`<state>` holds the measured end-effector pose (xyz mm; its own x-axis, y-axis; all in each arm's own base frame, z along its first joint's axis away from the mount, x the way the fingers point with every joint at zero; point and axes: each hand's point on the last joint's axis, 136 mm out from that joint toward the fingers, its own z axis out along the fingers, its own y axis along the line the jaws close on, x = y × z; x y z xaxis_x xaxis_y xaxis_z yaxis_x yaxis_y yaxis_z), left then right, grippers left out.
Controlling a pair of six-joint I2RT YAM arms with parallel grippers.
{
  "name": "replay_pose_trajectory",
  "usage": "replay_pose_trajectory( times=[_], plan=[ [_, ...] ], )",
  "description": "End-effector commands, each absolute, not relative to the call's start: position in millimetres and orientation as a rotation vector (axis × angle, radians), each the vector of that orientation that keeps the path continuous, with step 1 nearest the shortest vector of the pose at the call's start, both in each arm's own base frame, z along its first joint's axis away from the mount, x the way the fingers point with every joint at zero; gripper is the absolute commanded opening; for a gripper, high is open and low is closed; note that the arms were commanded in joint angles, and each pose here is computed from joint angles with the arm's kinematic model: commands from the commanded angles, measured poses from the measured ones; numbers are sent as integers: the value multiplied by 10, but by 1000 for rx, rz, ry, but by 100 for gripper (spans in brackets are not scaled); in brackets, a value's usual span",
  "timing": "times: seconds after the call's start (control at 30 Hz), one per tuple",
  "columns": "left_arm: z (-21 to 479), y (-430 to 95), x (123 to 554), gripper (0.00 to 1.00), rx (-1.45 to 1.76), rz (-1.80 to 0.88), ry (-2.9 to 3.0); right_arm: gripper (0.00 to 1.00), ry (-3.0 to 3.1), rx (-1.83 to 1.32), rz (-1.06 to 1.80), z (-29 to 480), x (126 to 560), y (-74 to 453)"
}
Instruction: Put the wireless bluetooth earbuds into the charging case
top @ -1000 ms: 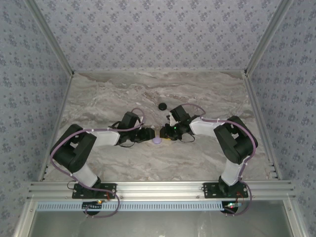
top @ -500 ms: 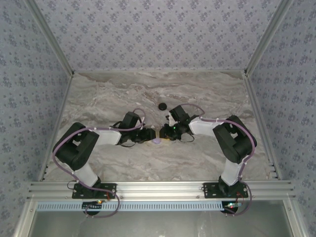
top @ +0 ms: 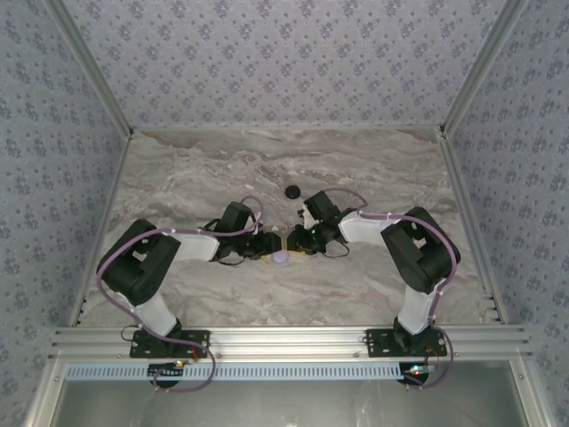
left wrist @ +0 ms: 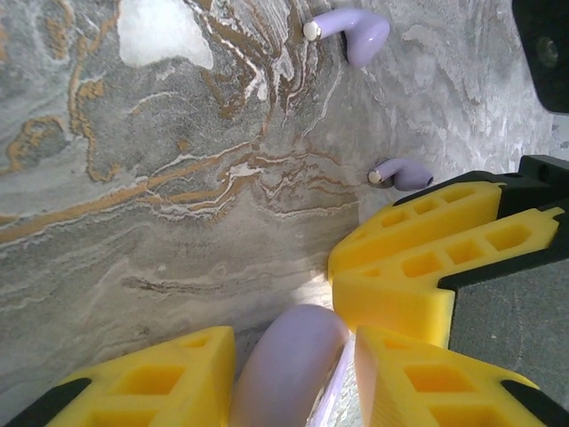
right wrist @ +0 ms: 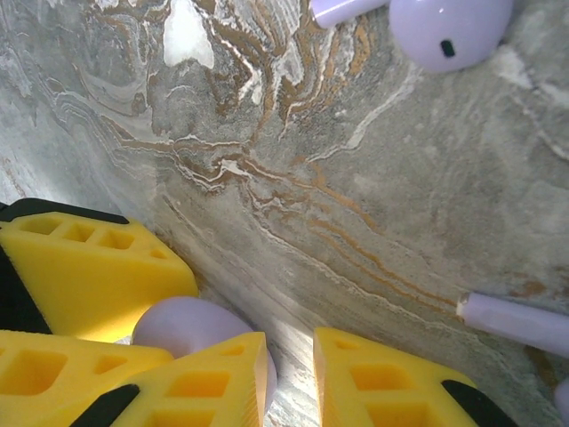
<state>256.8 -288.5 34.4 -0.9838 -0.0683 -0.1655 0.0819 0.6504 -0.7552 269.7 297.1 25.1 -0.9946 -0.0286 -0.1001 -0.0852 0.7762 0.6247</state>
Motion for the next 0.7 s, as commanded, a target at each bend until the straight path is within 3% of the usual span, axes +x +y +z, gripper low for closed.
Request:
replay_pose_trajectory(
  times=[0.0,0.23,0.43,0.67],
  plan=[
    [235,-2851,2387,40,10,-1235,2764,23,2891,-88,1002,278,2691,2991],
    [261,-2877,2371,38,19,-1266,2760,23,2891,-95,1006,287,2673,2993],
    [238,-2873,2350,29,19,-1269,2770,23,2889,-93,1007,286,2674,2998],
    [224,-2856,2357,29,8,-1249,2773,23,2874,-89,980,373,2694,2930]
  ],
)
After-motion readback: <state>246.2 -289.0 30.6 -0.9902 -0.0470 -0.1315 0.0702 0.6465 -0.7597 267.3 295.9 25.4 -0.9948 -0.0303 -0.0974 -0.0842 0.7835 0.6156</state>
